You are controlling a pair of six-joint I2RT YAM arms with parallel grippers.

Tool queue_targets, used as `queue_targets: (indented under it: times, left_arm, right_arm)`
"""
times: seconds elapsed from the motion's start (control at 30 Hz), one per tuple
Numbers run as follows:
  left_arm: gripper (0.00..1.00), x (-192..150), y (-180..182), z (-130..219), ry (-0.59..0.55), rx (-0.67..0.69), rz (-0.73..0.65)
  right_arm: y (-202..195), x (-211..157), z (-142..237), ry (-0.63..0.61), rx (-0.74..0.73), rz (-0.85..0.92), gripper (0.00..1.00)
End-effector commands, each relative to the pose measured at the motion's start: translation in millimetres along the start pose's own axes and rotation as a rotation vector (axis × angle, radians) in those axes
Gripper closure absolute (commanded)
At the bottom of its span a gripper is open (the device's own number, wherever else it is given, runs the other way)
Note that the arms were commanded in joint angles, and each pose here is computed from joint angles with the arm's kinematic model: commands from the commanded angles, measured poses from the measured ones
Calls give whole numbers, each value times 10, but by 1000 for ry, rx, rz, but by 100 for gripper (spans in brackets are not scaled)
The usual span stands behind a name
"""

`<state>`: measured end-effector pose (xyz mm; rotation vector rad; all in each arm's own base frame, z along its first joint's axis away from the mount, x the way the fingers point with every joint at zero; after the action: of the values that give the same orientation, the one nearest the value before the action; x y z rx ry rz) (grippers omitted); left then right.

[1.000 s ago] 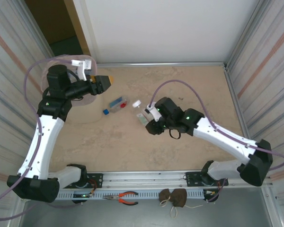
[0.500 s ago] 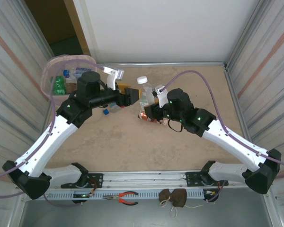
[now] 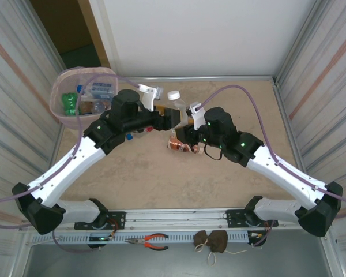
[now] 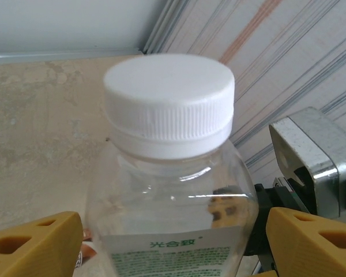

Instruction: Put the plastic bottles in the bin

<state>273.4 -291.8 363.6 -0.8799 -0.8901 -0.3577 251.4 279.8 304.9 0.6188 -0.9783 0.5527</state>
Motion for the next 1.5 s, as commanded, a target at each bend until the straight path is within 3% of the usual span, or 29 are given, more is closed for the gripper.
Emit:
queue_targets:
  times: [0.0, 0.23, 0.5, 0.73, 1.1, 1.47]
  left_arm:
    - [19, 44, -62, -78, -23, -8, 9]
    - [25, -25, -66, -174, -2, -2, 23]
    - [42, 1, -77, -154, -14, 9, 8]
    - [47, 178, -51, 44, -52, 78, -64]
    - [51, 663, 485, 854, -42, 329, -147]
    - [52, 906, 1335, 1793, 47, 667, -118]
  right_arm:
    - [62, 278, 119, -88, 28, -22, 64]
    - [49, 288, 138, -95, 31, -25, 63]
    - [45, 306, 168, -104, 33, -29, 60]
    - [48, 377, 303, -134, 28, -21, 30]
    - [-154, 455, 740, -214, -44, -17, 23]
    - [-385, 290, 757, -163, -80, -63, 23]
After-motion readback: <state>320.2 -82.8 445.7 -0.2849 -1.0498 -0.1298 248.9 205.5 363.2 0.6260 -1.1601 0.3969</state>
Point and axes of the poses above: each hand's point on the last joint's axis, 136 mm out from that joint toward the fingers, its own z axis back along the fingers, its own y axis along the line the jaws close on, x = y × z, the point moved 1 cm from there along z, back along the fingers, and after that the axes turned 2 degrees about z, right-handed, at the moved point
